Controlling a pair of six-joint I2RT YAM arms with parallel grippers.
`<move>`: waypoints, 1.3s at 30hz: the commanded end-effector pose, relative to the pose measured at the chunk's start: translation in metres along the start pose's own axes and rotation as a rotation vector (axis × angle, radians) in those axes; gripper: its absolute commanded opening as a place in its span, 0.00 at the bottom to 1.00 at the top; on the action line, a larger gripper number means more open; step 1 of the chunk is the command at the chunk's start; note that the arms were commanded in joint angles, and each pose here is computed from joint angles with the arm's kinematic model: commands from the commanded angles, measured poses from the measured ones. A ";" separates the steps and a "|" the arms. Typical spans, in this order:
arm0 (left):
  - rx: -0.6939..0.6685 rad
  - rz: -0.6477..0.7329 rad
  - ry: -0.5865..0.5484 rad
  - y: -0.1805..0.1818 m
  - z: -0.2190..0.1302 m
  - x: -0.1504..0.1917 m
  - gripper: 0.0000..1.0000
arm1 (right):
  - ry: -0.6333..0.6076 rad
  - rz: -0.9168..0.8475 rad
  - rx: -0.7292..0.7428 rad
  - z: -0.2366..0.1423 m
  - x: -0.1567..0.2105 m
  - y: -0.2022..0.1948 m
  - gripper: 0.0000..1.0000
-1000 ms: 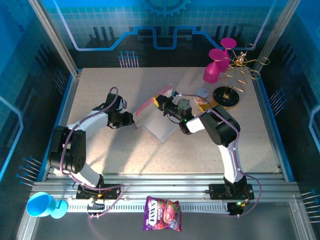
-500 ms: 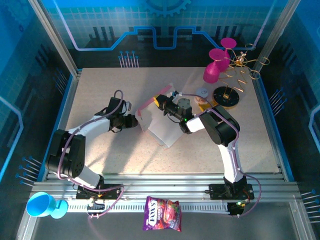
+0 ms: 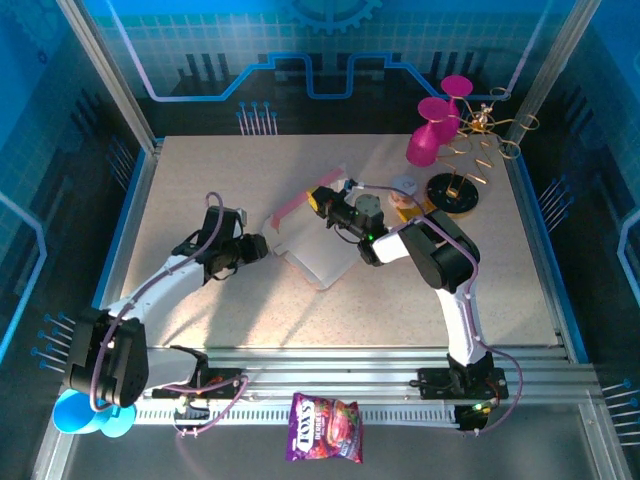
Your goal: Fold the paper box
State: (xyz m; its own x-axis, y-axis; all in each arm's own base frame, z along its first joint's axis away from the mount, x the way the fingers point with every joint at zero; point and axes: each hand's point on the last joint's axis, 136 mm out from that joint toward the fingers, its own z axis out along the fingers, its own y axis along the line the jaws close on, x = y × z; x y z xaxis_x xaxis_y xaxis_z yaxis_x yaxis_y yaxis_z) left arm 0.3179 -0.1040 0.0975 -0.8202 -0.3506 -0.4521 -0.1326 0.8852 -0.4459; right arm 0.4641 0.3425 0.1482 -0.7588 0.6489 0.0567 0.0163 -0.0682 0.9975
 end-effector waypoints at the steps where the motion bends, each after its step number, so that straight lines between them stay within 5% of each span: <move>1: -0.041 0.006 0.028 0.010 0.005 0.009 0.35 | 0.006 -0.009 -0.030 0.004 -0.003 0.005 0.00; 9: -0.025 -0.004 -0.018 0.017 0.002 -0.020 0.32 | 0.024 -0.019 -0.028 -0.001 0.000 0.000 0.00; 39: 0.057 0.270 0.077 -0.016 0.040 -0.001 0.35 | 0.022 -0.006 -0.027 -0.012 0.001 -0.016 0.00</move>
State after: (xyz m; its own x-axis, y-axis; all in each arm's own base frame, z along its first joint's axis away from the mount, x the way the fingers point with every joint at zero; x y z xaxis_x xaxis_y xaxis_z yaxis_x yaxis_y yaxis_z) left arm 0.3359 -0.1189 0.0685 -0.8775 -0.1318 -0.4611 0.0529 0.9290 -0.3662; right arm 0.4501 0.3357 0.1395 -0.7738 0.6319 0.0435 -0.0143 -0.0860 0.9962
